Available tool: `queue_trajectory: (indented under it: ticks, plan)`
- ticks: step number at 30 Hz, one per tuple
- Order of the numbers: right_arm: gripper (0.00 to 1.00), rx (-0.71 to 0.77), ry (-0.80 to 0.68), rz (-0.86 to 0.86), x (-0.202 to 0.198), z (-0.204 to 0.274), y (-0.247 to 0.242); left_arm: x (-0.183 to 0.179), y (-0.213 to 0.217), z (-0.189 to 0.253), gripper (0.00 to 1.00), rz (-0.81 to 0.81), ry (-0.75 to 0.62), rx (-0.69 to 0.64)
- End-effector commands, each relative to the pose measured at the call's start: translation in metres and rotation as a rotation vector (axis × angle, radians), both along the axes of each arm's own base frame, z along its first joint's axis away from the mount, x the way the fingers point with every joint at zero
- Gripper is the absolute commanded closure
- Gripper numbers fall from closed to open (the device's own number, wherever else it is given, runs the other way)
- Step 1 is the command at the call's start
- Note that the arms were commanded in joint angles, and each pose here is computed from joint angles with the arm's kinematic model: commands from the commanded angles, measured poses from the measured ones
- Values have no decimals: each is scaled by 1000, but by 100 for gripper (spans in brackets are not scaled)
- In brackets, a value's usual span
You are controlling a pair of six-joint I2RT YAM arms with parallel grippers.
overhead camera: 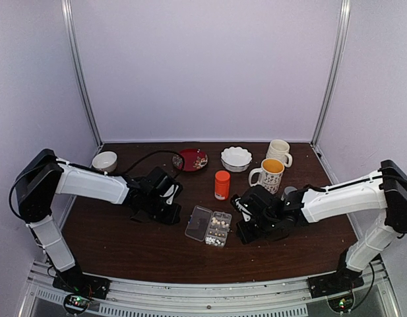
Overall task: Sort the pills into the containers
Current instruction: Close the lid of the pill container.
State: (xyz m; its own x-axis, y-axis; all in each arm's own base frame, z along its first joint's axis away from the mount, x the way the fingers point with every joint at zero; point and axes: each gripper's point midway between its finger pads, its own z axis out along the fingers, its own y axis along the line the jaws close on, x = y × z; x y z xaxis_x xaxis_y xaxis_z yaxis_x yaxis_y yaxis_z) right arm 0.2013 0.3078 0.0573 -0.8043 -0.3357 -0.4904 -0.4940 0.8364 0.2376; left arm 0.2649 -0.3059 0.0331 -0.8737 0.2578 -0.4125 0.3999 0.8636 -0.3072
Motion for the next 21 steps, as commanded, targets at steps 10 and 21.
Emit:
queue_trajectory:
  ticks: [10, 21]
  plan:
    - [100, 42, 68, -43, 8, -33, 21, -13, -36, -1, 100, -83, 110, -176]
    - [100, 196, 134, -42, 10, -36, 29, -24, -91, 58, 100, -242, 109, -381]
